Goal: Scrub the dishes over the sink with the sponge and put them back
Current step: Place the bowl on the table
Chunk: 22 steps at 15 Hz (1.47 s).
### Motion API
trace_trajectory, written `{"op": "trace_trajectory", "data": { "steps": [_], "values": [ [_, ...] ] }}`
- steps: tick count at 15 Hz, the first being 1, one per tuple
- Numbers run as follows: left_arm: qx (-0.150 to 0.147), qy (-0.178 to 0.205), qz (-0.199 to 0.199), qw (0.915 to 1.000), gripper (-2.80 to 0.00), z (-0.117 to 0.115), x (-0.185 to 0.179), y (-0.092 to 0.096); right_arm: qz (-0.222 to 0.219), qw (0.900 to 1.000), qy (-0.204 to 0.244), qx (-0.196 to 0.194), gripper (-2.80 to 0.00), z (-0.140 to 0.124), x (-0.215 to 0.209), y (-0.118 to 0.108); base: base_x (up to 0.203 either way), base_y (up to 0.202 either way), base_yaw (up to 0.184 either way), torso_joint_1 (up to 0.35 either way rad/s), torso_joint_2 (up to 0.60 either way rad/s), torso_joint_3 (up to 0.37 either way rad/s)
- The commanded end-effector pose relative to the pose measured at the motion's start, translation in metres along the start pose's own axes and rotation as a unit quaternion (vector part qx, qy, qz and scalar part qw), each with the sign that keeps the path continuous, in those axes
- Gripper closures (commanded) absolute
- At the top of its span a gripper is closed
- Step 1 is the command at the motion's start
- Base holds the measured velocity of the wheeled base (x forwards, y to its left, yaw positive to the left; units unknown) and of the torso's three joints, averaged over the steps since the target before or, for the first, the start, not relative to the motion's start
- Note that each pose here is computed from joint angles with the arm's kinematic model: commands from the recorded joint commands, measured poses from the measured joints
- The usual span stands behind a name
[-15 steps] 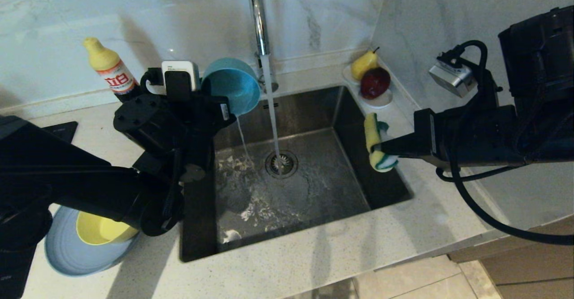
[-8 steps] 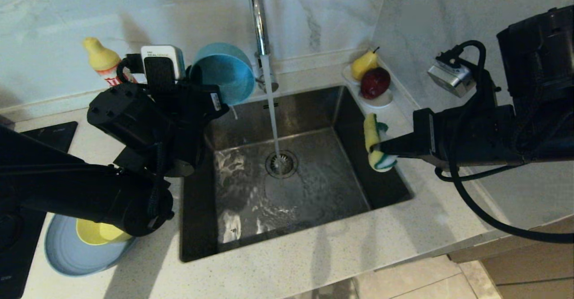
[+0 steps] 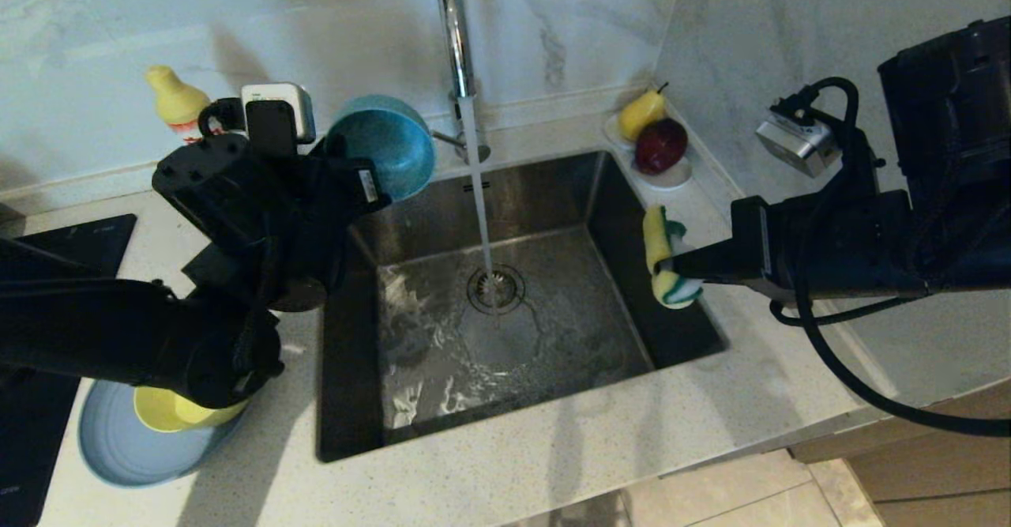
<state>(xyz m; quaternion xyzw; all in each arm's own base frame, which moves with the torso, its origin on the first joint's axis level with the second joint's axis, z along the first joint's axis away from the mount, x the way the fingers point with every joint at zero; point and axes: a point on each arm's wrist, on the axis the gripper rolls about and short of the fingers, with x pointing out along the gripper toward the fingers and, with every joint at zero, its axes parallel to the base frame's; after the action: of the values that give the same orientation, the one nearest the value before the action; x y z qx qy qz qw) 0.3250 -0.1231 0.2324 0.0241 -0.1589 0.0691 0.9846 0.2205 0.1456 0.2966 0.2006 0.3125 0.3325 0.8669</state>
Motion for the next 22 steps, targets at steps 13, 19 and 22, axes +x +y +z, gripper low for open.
{"op": "trace_trajectory", "data": {
  "steps": [13,19,22],
  "values": [
    [-0.151,0.48,-0.074,0.861,0.0,0.129,-0.067,0.092,0.007,1.0,0.019,0.015,0.0,-0.023,-0.009,-0.016,0.0,0.0,0.0,0.0,0.0,0.0],
    [-0.179,0.482,0.003,0.8576,0.0,0.121,-0.056,0.132,-0.014,0.999,0.023,0.026,0.0,-0.025,-0.005,-0.029,0.0,0.0,0.0,0.0,0.0,0.0],
    [-0.189,0.467,0.071,0.8608,0.0,0.121,-0.054,0.161,-0.013,0.999,0.024,0.029,0.0,-0.024,-0.005,-0.032,0.0,0.0,0.0,0.0,0.0,0.0]
  ]
}}
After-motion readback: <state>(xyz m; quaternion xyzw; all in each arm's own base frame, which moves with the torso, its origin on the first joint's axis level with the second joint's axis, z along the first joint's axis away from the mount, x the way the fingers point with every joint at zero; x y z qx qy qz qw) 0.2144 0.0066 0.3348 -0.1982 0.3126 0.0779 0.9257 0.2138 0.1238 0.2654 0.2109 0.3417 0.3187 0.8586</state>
